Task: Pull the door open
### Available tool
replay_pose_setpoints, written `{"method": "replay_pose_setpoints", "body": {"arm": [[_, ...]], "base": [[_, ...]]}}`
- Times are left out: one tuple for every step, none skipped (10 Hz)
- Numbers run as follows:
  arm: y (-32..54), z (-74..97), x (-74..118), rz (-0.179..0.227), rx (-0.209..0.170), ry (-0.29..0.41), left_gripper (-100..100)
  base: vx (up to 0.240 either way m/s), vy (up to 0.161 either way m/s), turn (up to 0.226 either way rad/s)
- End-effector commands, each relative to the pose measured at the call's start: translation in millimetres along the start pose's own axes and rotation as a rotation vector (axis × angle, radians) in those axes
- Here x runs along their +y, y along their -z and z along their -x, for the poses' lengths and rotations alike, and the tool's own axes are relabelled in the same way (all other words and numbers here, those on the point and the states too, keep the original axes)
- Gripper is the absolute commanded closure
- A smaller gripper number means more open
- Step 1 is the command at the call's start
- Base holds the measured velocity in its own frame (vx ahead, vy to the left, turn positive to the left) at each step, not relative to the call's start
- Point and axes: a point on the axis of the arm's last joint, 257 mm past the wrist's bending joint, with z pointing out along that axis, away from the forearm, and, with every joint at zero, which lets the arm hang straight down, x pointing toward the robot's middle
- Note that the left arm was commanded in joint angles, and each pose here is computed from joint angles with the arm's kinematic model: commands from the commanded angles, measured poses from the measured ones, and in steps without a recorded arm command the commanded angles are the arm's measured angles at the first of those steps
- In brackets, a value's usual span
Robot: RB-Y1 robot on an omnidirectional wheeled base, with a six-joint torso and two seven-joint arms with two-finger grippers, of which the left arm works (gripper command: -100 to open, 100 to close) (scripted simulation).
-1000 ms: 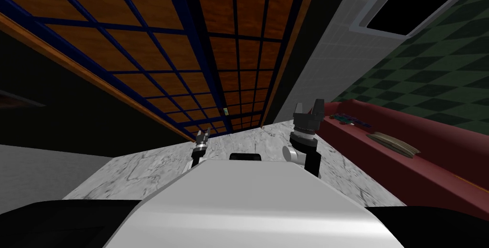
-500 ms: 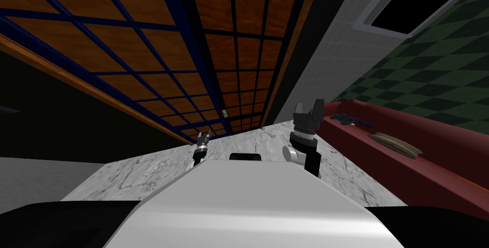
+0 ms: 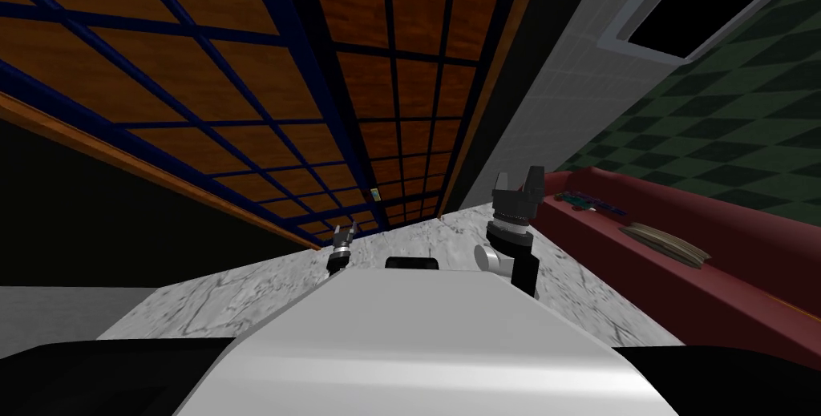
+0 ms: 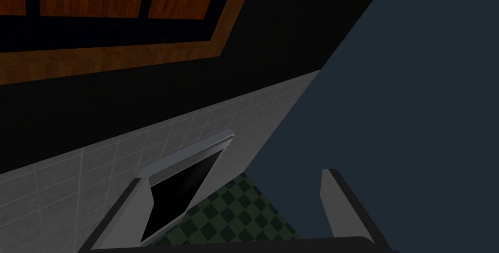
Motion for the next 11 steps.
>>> {"method": "replay_pose_setpoints", "body": {"arm": [[2.4, -9.2, -1.3, 0.008, 0.017, -0.028, -100], [3.7, -12.8, -2.2, 0.011, 0.024, -0.036, -100], [6.4, -20.2, -4.1, 0.016, 0.037, -0.052, -100], [7.8, -23.8, -5.1, 0.018, 0.043, -0.061, -100], [10.3, -30.4, -7.5, 0.022, 0.055, -0.075, -100], [11.8, -35.3, -10.4, 0.024, 0.063, -0.084, -100], [13.3, -40.1, -13.3, 0.026, 0.071, -0.093, -100], [14.1, -44.5, -17.4, 0.026, 0.078, -0.102, -100], [14.0, -47.2, -21.3, 0.026, 0.081, -0.107, -100], [14.1, -44.9, -19.3, 0.026, 0.078, -0.101, -100], [21.4, -48.4, -2.6, 0.041, 0.096, -0.126, -100]], "base": [[0.138, 0.025, -0.04], [0.114, 0.034, -0.03], [0.118, 0.021, -0.055], [0.11, 0.011, -0.034], [0.124, 0.018, -0.036], [0.135, 0.036, -0.045], [0.172, 0.049, -0.047], [0.191, 0.034, -0.064], [0.175, 0.028, -0.053], [0.075, 0.015, -0.01], [-0.099, 0.013, 0.09]]}}
